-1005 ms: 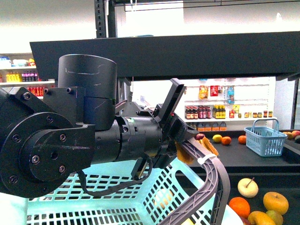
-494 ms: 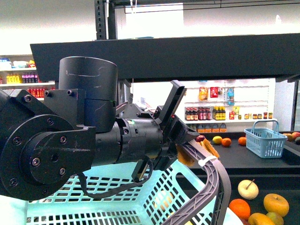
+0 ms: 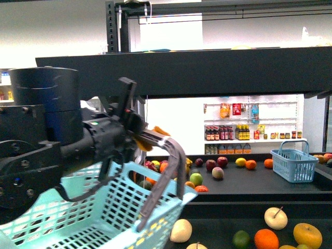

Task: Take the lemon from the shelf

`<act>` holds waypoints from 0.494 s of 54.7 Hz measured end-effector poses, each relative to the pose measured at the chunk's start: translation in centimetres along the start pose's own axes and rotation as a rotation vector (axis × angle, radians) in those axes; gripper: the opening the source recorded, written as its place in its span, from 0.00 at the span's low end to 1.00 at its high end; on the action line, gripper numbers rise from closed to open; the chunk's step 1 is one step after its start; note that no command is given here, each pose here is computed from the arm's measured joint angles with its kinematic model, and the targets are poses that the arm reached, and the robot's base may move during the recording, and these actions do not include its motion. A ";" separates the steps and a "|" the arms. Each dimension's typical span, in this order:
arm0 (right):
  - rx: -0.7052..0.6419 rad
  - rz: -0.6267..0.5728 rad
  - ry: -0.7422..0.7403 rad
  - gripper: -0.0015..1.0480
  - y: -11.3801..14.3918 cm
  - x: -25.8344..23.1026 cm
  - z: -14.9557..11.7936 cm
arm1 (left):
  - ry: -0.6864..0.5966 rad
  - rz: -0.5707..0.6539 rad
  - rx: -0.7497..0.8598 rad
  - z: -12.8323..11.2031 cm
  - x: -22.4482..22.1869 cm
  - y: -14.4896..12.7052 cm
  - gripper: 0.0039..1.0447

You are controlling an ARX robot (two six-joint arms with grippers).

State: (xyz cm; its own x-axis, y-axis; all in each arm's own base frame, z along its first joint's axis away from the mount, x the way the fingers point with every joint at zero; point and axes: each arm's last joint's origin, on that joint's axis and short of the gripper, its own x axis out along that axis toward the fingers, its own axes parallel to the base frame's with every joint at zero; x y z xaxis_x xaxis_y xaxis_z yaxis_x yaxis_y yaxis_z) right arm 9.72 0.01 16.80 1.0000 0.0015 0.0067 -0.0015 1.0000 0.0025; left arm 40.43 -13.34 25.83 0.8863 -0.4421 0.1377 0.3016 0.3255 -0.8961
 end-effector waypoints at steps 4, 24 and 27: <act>0.000 0.000 0.000 0.93 0.0 0.0 0.0 | -0.079 0.004 -0.022 2.2 -0.7 0.5 0.10; 0.000 0.000 -0.001 0.93 0.0 0.0 0.0 | -0.448 -0.015 -0.091 13.4 -7.4 4.2 0.10; 0.000 0.000 0.000 0.93 0.0 0.0 0.0 | -0.477 -0.020 -0.093 14.3 -8.6 5.0 0.10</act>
State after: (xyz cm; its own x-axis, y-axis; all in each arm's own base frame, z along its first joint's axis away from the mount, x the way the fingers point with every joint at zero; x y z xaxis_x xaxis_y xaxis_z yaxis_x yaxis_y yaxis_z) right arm 9.71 0.01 16.80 1.0000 0.0015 0.0071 -0.0015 1.0000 0.0025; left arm 39.31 4.03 26.24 0.9494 -0.0079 0.3139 0.3068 0.2352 -0.9222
